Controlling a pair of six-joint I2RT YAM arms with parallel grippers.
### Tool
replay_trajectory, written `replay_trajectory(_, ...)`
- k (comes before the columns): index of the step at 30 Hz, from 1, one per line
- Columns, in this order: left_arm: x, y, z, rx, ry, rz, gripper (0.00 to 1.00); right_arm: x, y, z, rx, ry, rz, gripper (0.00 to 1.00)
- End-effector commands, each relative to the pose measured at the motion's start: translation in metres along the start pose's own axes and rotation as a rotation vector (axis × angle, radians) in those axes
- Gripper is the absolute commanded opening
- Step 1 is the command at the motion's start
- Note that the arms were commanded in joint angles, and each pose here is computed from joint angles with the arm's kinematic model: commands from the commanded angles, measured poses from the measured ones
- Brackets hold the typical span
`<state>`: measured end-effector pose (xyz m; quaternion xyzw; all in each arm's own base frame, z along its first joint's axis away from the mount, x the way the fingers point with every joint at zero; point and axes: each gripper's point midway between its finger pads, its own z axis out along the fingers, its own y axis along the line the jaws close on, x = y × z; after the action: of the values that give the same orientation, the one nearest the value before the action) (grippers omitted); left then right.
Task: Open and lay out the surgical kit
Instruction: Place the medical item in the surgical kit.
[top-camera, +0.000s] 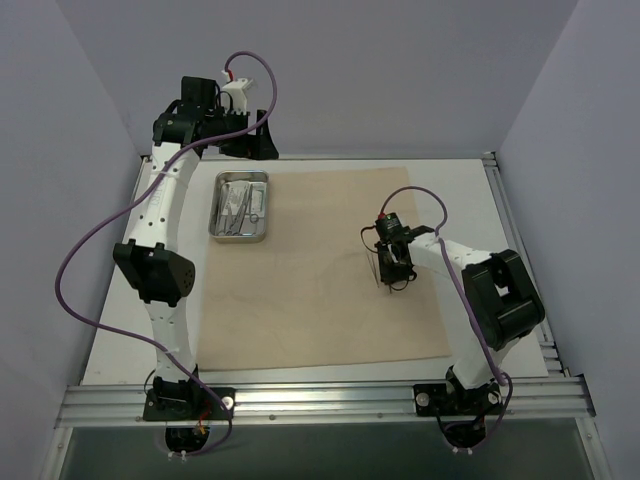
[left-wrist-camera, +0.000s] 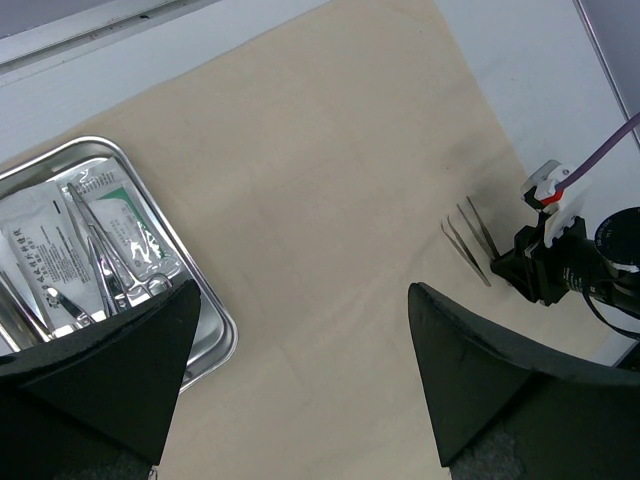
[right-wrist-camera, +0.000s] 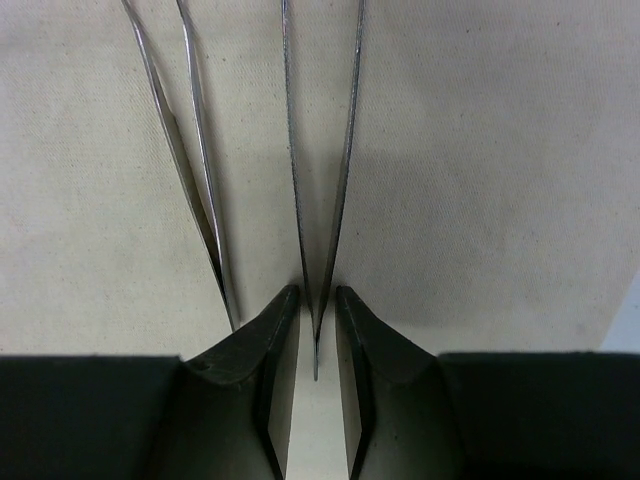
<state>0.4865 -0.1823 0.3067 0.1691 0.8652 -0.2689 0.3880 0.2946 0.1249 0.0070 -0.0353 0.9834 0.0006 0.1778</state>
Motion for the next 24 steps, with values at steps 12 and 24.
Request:
replay_trajectory(12,-0.014,-0.010,-0.021,0.001,-0.052,0.032,0.94,-0.025,0.003,0.001,-0.004,-0.029,0.062,0.13)
replay_trajectory(24,-0.013,-0.008,-0.021,-0.008,-0.048,0.032,0.94,-0.032,0.005,0.005,-0.010,-0.036,0.063,0.10)
